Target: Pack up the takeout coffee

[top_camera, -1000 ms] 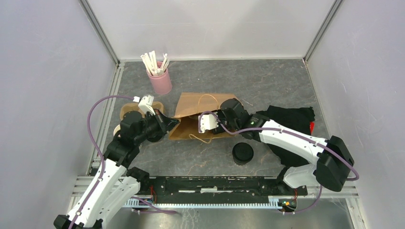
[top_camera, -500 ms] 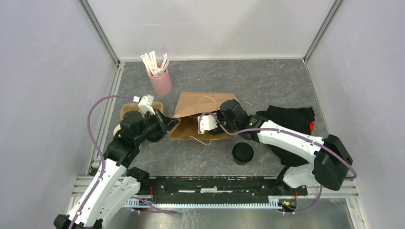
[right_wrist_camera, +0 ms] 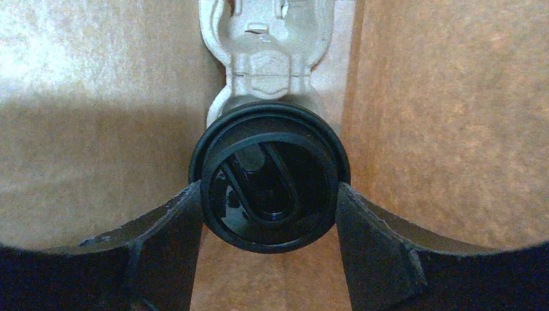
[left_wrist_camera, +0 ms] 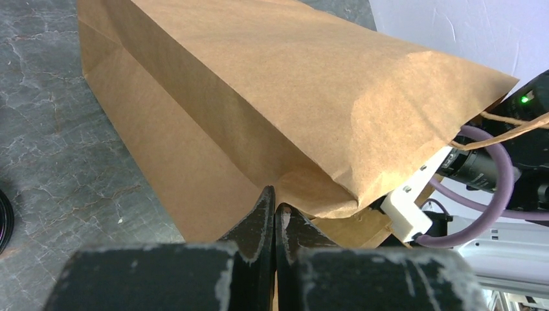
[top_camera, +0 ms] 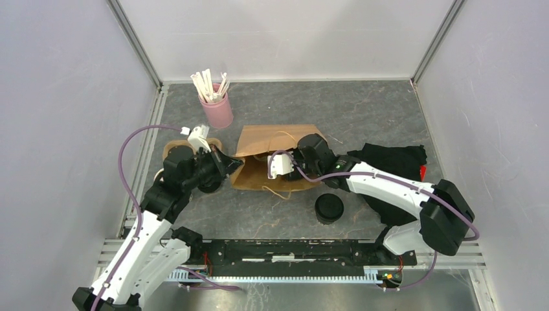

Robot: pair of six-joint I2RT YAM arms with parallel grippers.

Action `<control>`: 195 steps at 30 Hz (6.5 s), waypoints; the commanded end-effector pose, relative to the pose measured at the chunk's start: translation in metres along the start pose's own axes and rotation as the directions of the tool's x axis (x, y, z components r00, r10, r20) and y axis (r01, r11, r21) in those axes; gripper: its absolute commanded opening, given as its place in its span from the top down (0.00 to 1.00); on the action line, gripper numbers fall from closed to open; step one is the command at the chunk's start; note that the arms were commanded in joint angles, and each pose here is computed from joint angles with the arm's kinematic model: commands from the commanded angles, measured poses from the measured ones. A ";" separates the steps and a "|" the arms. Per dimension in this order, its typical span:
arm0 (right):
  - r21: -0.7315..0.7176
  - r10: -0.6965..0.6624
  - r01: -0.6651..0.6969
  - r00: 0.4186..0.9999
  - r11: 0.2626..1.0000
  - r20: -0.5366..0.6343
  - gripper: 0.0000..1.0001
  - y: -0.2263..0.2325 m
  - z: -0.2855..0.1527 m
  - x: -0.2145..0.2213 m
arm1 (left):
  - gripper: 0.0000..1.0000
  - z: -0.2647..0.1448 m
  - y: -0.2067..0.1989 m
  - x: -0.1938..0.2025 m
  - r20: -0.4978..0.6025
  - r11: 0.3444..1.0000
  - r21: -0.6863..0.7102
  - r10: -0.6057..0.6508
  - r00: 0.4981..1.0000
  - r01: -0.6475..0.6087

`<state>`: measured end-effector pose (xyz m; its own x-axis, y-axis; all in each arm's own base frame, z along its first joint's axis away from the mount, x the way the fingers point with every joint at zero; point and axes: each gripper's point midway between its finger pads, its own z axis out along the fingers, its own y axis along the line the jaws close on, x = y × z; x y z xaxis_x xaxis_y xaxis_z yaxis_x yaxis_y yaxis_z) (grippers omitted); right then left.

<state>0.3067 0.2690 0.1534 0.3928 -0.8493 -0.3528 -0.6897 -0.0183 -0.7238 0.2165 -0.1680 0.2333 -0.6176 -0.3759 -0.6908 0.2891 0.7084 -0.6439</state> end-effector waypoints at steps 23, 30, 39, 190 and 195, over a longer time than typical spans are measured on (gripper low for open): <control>-0.313 0.316 -0.284 0.947 0.906 0.054 0.96 0.018 -0.036 -0.048 | 0.98 -0.015 -0.073 -0.024 -0.284 0.958 -0.039 -0.284 0.916 0.285; -0.470 0.336 -0.326 0.940 0.820 -0.064 0.95 0.052 -0.044 -0.042 | 0.97 -0.014 -0.066 -0.036 -0.247 0.933 -0.151 -0.355 0.902 0.326; -0.536 0.304 -0.333 0.942 0.776 -0.144 0.95 0.074 -0.032 -0.030 | 0.89 -0.001 -0.060 -0.053 -0.189 0.919 -0.204 -0.374 0.908 0.337; 0.327 0.913 -0.884 0.389 0.334 0.120 0.19 -0.089 -0.102 0.080 | 0.23 -0.045 -0.139 -0.008 -0.351 0.980 0.201 0.061 0.934 0.011; 0.338 0.962 -0.912 0.267 0.233 0.056 0.11 -0.053 -0.115 0.105 | 0.35 -0.070 -0.075 -0.023 -0.335 0.979 -0.167 0.054 0.941 -0.115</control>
<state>0.3325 0.1422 0.2333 -0.4363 -0.2814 -0.8547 -0.3751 0.9203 -0.1115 0.1559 -0.2232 0.3294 -0.8423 -0.1474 -0.5185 0.3064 0.6603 -0.6856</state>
